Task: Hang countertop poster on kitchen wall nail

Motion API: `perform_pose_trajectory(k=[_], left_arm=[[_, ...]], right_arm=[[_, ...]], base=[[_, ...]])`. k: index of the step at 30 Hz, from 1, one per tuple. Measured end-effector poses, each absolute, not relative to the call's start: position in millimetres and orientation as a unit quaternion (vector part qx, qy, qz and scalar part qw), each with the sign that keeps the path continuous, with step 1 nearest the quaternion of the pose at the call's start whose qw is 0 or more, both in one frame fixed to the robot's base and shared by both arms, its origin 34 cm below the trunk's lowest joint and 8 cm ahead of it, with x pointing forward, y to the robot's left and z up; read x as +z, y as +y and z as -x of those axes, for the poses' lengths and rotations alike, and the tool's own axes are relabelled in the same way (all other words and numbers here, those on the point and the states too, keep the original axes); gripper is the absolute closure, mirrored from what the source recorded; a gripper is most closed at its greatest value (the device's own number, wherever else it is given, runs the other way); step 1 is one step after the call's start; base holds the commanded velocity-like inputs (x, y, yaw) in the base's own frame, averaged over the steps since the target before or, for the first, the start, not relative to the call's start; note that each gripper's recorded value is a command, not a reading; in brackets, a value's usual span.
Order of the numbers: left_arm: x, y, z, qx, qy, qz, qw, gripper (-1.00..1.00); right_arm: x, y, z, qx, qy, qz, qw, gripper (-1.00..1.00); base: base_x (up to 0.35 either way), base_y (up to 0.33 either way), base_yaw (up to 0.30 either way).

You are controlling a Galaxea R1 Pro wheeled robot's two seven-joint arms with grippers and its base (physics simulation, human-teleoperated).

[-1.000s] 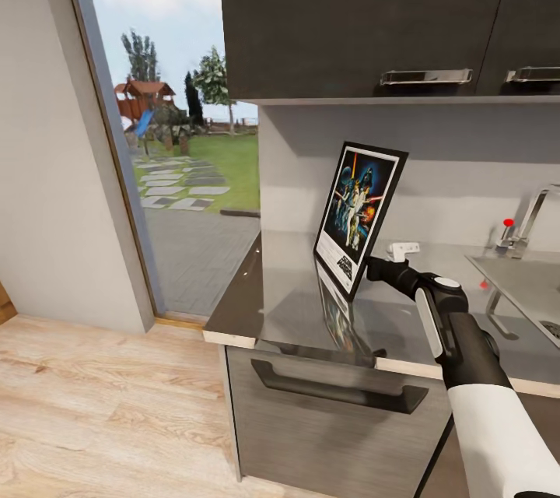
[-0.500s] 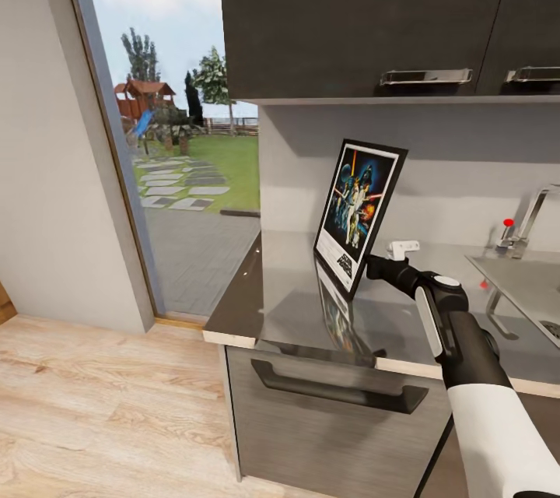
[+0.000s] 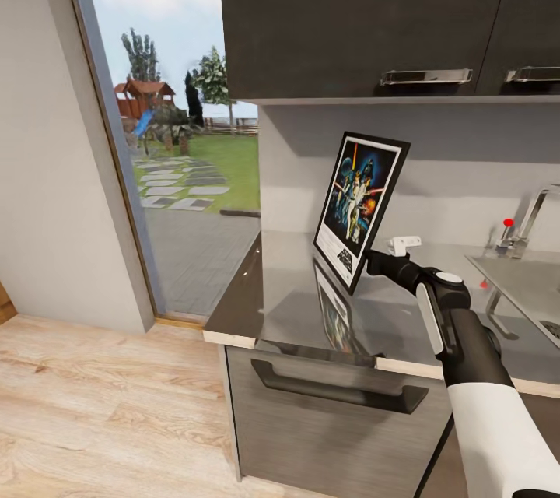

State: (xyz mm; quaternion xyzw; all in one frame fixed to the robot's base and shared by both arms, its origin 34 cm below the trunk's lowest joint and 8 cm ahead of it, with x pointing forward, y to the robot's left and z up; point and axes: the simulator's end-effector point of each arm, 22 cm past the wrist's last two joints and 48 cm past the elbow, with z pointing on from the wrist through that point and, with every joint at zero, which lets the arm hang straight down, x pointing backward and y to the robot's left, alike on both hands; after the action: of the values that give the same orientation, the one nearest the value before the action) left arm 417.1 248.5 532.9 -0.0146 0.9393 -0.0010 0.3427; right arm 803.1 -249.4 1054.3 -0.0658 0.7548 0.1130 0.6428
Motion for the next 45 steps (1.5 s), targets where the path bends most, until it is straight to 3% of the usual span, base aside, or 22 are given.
perform_pose_trajectory(k=[13,45], left_arm=[[532.5,248.5,-416.8,-0.001,0.940,0.015,0.342,-1.00],[532.2,248.3,-416.6,-0.001,0.940,0.014,0.342,-1.00]], right_arm=[[1058.3,-248.6,-803.1,0.113,0.752,0.066,0.646,1.00],[1087.0,-224.1,-786.6,0.147,0.723,0.111,0.666,1.00]], base=[[-0.058,0.000,0.000],[-0.327,0.000,0.000]])
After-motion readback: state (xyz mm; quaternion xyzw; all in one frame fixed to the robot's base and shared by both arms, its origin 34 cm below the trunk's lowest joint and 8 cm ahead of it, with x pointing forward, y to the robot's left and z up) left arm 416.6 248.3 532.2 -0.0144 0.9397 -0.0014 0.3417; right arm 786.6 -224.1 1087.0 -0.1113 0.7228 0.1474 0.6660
